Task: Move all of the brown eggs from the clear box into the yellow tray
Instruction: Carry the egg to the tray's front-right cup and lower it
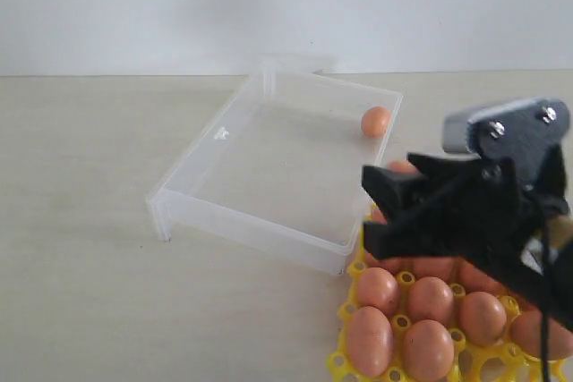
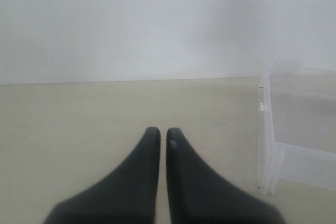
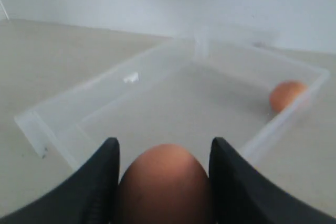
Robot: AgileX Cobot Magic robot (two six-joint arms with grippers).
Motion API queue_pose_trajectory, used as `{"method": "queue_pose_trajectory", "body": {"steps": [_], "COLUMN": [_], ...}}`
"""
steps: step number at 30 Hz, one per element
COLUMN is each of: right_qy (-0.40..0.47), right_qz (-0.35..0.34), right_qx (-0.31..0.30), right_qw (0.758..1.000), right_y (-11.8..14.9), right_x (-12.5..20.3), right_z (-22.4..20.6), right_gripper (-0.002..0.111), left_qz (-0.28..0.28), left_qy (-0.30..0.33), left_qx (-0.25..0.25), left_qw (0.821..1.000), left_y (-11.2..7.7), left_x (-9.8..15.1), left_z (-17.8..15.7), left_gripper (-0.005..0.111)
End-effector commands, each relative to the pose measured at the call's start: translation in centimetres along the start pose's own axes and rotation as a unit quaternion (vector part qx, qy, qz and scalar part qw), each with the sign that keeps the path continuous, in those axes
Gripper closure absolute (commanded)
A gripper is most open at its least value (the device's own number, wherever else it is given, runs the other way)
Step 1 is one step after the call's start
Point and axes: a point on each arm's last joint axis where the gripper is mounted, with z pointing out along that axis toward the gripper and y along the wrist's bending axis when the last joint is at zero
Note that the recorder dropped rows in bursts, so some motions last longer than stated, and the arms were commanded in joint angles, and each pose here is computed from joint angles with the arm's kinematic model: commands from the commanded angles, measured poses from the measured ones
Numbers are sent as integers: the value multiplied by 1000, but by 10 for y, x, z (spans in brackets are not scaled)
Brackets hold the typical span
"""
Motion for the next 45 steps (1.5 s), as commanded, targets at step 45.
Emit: {"method": "queue_pose_trajectory", "body": {"steps": [45], "right_qy": [143], "right_qz": [0], "right_qx": [6], "right_qw": [990], "right_y": [-17], "right_x": [61], "right_z": [-78], "right_gripper": [68], "left_qz": [1], "left_qy": [-1], "left_qx": [1], "left_qw": [1000], "left_y": [0], "left_x": [1], "left_z": [0], "left_gripper": [103]}}
